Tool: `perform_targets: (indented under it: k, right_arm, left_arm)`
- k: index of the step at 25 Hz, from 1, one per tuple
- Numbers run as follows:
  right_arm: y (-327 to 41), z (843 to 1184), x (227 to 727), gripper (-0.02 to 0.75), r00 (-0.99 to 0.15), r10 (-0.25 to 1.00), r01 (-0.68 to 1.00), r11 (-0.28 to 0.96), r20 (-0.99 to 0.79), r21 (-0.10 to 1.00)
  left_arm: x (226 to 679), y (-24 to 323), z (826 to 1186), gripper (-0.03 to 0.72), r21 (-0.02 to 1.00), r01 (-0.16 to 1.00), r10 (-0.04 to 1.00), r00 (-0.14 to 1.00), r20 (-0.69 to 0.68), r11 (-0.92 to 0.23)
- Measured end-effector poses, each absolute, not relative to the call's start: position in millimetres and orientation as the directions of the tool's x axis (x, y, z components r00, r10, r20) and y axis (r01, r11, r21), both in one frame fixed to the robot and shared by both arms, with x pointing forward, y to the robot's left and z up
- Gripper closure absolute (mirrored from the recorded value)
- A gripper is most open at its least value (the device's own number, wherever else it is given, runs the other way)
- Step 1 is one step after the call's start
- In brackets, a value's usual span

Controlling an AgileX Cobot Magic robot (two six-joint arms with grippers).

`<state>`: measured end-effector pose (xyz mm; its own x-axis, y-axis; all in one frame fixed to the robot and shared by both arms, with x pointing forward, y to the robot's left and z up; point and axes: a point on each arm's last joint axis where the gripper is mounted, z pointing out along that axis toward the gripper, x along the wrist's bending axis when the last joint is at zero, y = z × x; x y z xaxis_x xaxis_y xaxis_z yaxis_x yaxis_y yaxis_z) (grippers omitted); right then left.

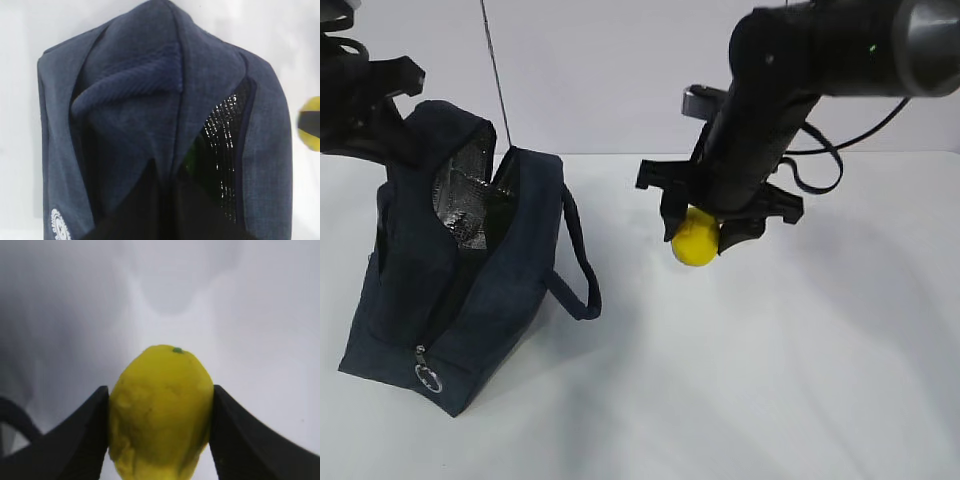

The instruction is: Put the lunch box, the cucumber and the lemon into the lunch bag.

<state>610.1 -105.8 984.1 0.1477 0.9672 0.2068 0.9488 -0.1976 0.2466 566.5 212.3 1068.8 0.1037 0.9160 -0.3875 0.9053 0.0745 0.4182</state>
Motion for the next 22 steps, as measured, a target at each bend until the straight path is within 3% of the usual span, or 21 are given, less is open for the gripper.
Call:
perform_targets:
  k: [4, 8, 13, 16, 22]
  right_arm:
    - [-107, 1028, 593, 0.295, 0.050, 0.956, 0.954, -0.131, 0.288, 0.271]
    - [-105, 1059, 581, 0.295, 0.028, 0.919, 0.947, -0.151, 0.394, 0.285]
    - [-100, 1065, 573, 0.295, 0.036, 0.886, 0.964, -0.153, 0.462, 0.218]
    - [-88, 1068, 567, 0.295, -0.039, 0.856, 0.973, -0.085, 0.516, 0.214]
    - [-61, 1086, 563, 0.295, -0.153, 0.782, 0.947, -0.058, 0.604, 0.315]
  left_arm:
    - [566, 212, 1069, 0.694, 0.418, 0.905, 0.916, 0.104, -0.387, 0.074]
    - [566, 211, 1069, 0.695, 0.416, 0.906, 0.911, 0.102, -0.399, 0.081]
    - [566, 208, 1071, 0.695, 0.406, 0.908, 0.893, 0.097, -0.440, 0.101]
    - [566, 207, 1071, 0.695, 0.405, 0.908, 0.886, 0.100, -0.453, 0.105]
    - [566, 204, 1073, 0.695, 0.408, 0.907, 0.866, 0.118, -0.487, 0.106]
